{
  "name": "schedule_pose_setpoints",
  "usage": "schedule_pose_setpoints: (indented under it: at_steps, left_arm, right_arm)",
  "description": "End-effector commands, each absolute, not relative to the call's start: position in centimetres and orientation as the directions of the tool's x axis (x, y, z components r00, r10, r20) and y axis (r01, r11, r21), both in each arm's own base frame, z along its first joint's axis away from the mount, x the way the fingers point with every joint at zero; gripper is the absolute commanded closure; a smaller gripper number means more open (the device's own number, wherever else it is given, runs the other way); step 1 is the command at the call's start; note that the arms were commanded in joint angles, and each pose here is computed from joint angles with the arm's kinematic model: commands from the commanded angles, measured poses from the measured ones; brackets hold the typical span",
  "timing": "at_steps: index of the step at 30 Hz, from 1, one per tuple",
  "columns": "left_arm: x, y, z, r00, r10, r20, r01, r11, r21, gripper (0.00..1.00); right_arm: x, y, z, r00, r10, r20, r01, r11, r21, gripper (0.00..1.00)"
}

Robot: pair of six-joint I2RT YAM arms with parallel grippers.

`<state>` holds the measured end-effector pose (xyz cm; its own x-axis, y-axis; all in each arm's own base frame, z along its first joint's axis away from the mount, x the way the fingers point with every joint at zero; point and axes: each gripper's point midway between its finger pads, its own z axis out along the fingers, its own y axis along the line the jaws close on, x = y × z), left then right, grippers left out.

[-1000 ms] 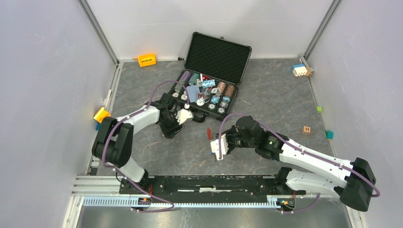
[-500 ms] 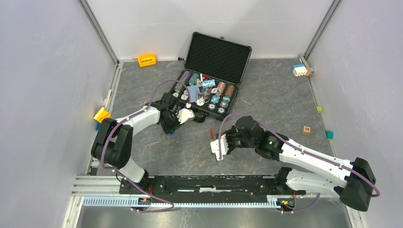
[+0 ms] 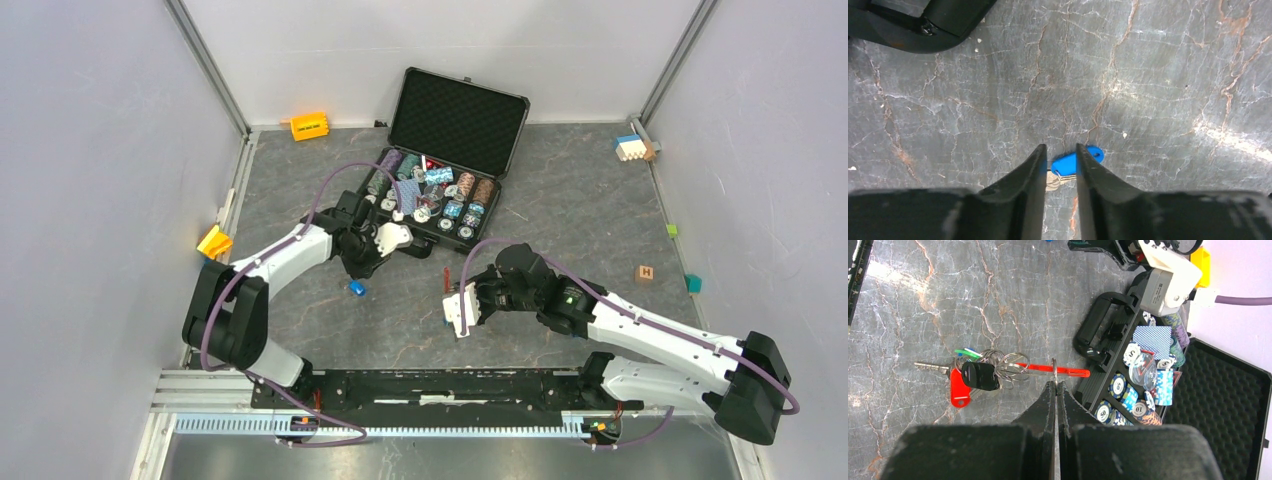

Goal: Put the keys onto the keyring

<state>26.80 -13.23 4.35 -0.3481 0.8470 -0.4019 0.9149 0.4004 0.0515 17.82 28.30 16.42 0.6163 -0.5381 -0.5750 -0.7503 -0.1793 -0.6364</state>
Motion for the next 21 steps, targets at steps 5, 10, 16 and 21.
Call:
schedule_pose_setpoints:
  at_steps: [5, 10, 16, 21]
  left_arm:
    - [25.6, -9.2, 4.1, -0.392, 0.885, -0.253, 0.891, 0.433, 0.134, 0.49]
    - [25.8, -7.4, 3.4, -0.373, 0.904, -0.210, 0.893, 0.411, 0.185, 0.46]
    - [26.5, -7.1, 3.0, -0.344, 0.920, -0.187, 0.905, 0.378, 0.195, 0.47]
    - [26.8, -7.5, 2.3, -0.335, 0.924, -0.183, 0.915, 0.366, 0.170, 0.50]
  right_arm:
    - [18.2, 29.4, 19.6, 0.652, -0.479, -0.587, -0.717, -0.139, -0.683, 1.00]
    - [18.0, 29.5, 19.4, 0.652, -0.478, -0.589, -0.721, -0.150, -0.677, 1.00]
    - [18.0, 29.6, 19.4, 0.651, -0.476, -0.592, -0.724, -0.153, -0.673, 1.00]
    - [18.0, 29.5, 19.4, 0.650, -0.477, -0.591, -0.724, -0.152, -0.673, 1.00]
